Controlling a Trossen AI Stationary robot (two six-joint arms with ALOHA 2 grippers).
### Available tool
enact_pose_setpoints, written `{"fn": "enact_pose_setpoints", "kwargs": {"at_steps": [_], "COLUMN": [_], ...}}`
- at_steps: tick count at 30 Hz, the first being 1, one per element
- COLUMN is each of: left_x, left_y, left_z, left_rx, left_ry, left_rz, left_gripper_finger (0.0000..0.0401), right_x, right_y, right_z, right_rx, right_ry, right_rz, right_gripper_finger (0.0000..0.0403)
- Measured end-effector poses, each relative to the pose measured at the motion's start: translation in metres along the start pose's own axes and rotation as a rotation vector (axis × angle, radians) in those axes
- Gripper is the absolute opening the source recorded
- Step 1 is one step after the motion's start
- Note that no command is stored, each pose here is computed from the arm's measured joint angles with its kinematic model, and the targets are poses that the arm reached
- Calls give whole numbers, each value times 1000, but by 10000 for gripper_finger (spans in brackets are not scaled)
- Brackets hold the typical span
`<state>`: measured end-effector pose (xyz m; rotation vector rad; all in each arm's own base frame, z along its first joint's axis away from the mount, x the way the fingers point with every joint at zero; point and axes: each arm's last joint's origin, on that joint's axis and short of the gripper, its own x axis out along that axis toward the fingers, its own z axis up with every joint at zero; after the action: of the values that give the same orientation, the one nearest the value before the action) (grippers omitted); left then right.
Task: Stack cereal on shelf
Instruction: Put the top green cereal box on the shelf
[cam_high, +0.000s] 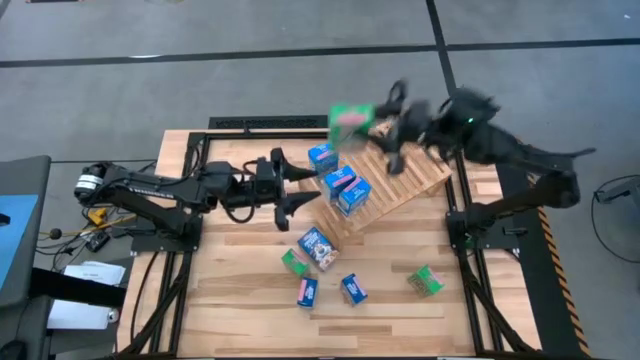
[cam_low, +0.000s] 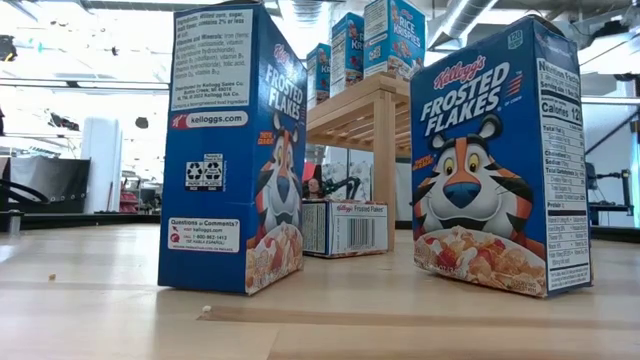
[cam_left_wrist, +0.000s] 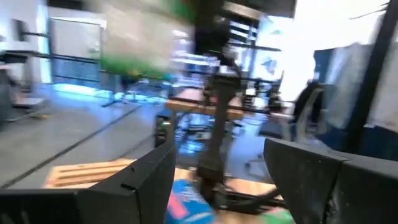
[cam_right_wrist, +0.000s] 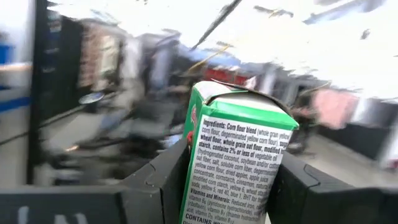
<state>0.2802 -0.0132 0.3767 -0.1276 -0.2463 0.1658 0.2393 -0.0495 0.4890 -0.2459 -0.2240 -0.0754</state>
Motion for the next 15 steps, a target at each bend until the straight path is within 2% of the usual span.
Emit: {"fn": "enact_pose_setpoints", "kwargs": {"at_steps": [5, 15], "left_x": [-8, -10], "left_y": [3, 9], "left_z": [14, 18], "left_rx": [-9, 12], "left_ry": [-52, -65], "left_rz": [51, 103], "left_gripper_finger": [234, 233], "right_x": [-30, -58], "right_y": [-33, -89], "right_z": [9, -13], "right_rx": [-59, -66], "right_ry": [-7, 48], "right_rz": [5, 296], "right_gripper_finger": [193, 193]}}
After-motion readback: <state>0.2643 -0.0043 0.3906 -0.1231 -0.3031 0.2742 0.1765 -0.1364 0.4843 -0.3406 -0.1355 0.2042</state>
